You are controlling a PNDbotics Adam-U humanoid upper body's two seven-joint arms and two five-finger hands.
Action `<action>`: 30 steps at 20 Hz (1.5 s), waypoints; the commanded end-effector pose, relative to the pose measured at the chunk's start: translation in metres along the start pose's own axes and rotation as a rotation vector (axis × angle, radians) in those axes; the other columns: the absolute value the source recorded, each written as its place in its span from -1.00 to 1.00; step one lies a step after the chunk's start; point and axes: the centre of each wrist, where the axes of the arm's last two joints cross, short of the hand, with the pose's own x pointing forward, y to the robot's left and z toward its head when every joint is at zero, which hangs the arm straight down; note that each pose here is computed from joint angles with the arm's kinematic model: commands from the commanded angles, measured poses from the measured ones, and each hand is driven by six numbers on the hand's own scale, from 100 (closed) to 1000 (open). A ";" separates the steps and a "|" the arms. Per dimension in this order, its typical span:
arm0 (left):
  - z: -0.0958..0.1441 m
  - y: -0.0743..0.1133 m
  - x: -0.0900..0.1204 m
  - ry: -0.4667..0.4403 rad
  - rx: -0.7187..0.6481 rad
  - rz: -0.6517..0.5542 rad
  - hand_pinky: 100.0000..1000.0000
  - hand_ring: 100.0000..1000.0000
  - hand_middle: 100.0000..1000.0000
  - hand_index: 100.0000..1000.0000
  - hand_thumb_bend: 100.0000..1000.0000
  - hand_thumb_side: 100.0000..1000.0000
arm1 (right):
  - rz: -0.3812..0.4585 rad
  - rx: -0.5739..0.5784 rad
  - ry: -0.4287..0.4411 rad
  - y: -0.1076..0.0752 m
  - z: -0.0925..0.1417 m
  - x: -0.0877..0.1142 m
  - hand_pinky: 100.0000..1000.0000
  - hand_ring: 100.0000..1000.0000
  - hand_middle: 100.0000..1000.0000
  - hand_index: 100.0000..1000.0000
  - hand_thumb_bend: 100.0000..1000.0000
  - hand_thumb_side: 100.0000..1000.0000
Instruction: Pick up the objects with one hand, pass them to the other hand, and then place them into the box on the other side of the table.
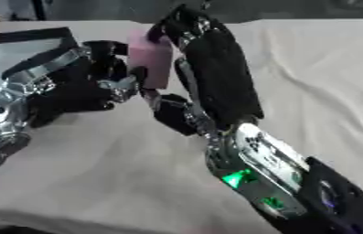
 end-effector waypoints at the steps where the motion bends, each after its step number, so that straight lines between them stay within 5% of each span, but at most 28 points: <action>1: 0.002 0.010 0.000 0.020 0.058 -0.022 1.00 0.10 -0.24 -0.57 -1.00 -0.61 | 0.042 -0.015 -0.008 -0.010 -0.004 -0.001 0.57 0.52 0.42 0.34 0.07 -1.00; 7: 0.002 0.012 -0.002 0.021 0.081 -0.015 1.00 0.07 -0.27 -0.64 -1.00 -0.62 | 0.109 0.024 0.004 -0.011 -0.005 -0.002 0.66 0.67 0.58 0.59 0.24 -0.94; 16: 0.004 0.018 -0.003 0.017 0.131 0.031 1.00 0.05 -0.30 -0.67 -1.00 -0.61 | 0.165 0.046 -0.010 -0.013 -0.006 -0.003 0.70 0.75 0.67 0.71 0.40 -0.82; 30: 0.018 0.054 -0.016 0.068 0.360 0.095 1.00 0.06 -0.29 -0.67 -1.00 -0.58 | 0.166 0.040 0.051 -0.015 -0.006 -0.009 0.70 0.75 0.69 0.70 0.29 -0.72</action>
